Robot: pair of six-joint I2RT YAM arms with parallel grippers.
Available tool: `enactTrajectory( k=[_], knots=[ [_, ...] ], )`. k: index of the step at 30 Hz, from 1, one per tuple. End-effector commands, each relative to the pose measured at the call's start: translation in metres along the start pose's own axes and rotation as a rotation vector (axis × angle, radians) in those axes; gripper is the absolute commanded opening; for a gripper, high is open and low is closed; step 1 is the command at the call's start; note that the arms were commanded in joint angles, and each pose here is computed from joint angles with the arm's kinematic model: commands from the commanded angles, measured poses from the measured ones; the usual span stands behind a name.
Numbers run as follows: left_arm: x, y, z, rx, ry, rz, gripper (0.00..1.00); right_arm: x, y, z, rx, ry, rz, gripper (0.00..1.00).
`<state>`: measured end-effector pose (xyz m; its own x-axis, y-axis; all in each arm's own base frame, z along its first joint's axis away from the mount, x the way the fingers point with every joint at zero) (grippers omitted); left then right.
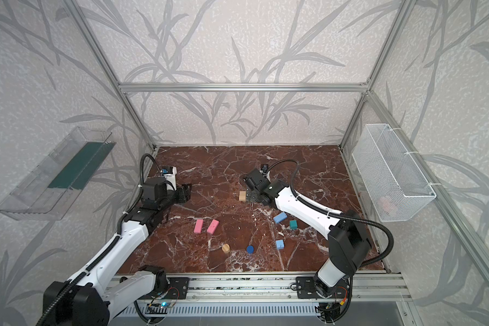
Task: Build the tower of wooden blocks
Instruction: 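Raise the right gripper off the stack while moving the left arm toward the pink blocks, then lower the left gripper over the nearer pink block and close on it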
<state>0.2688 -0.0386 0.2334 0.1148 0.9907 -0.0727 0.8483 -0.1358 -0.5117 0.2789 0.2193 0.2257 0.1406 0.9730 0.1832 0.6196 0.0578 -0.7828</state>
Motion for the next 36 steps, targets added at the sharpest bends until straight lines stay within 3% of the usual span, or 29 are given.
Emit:
enactTrajectory(
  k=[1,17,22,29,36],
  knots=[
    [-0.002,-0.001,-0.008,0.012,-0.006,0.007,0.63,-0.008,-0.012,-0.003,-0.073,0.013,-0.022,0.94],
    [-0.016,0.002,-0.011,0.167,-0.071,0.034,0.57,-0.026,-0.018,0.005,-0.087,0.046,-0.138,0.86],
    [-0.038,0.001,0.007,0.263,-0.056,0.049,0.55,-0.025,-0.014,0.006,-0.067,0.044,-0.177,0.85],
    [-0.047,-0.003,0.039,0.452,-0.012,-0.027,0.52,-0.035,-0.013,0.010,-0.065,0.066,-0.224,0.85],
    [-0.045,-0.009,0.061,0.504,-0.041,-0.046,0.53,-0.044,-0.011,0.012,-0.062,0.095,-0.253,0.85]
  ],
)
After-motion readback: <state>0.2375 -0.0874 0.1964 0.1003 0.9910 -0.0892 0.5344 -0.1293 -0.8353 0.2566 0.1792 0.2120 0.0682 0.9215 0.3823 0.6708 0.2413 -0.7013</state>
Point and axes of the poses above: each gripper's point midway between its finger pads, its own y axis out along the fingers, its own x axis along the line the jaws close on, z = x × y, the point moved 9 cm from there along -y, back along the fingers, and after that the axes turned 8 degrees about y, right-handed, at the moved point
